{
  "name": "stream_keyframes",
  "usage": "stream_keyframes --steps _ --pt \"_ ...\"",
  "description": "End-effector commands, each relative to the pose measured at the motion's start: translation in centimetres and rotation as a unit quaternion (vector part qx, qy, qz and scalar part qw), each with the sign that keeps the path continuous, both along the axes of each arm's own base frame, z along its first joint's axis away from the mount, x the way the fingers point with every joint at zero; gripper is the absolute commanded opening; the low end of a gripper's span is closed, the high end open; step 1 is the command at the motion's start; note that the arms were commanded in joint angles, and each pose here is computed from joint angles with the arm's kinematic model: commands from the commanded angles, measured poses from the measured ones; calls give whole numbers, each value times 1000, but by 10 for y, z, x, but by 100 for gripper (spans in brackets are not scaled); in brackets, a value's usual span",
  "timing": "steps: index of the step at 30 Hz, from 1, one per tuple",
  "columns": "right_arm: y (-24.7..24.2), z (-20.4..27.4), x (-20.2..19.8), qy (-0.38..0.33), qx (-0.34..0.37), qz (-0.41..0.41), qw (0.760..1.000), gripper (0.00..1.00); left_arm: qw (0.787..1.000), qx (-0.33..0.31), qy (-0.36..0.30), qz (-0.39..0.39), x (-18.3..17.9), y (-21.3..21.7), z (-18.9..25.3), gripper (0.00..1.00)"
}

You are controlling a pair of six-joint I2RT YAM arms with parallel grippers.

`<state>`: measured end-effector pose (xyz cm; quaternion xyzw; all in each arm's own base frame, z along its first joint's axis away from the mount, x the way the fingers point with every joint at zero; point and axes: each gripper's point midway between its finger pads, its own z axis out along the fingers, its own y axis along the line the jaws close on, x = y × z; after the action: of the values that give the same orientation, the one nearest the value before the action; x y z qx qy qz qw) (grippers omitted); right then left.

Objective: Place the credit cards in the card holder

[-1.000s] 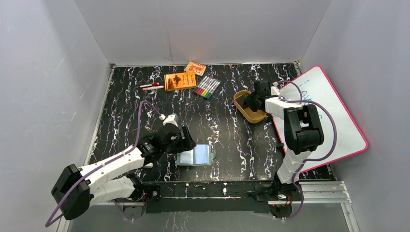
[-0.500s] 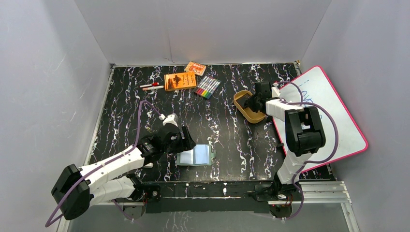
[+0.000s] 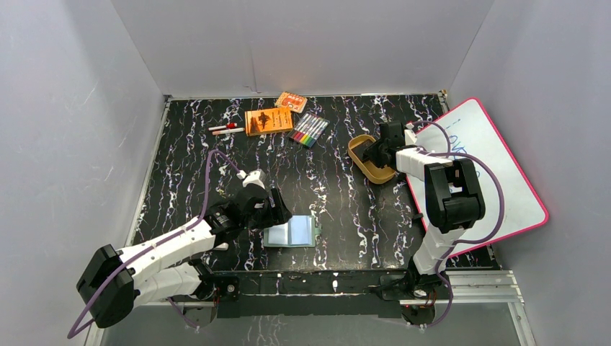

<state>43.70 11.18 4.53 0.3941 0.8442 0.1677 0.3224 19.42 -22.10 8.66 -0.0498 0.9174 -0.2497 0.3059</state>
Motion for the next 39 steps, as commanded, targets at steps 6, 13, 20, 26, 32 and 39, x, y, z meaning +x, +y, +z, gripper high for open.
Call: stream_keyframes --steps 6,13,20,26,32,39 --pt "-3 10 -1 -13 -3 1 1000 33 1000 -1 -7 6 4 0 5 69" --pt "-5 17 -6 -28 -4 1 1000 30 1000 -3 -5 5 2 0 4 69" --pt "-5 23 -7 -36 -5 2 999 25 1000 -7 -3 4 1 -1 4 69" --pt "-5 28 -5 -42 -4 4 999 19 1000 -9 -2 7 1 -1 4 69" --pt "-5 32 -5 -46 -4 6 999 12 1000 -10 -2 5 1 -1 4 69" --pt "-5 38 -4 -52 -3 4 999 1 1000 -9 -2 5 1 -2 4 69"
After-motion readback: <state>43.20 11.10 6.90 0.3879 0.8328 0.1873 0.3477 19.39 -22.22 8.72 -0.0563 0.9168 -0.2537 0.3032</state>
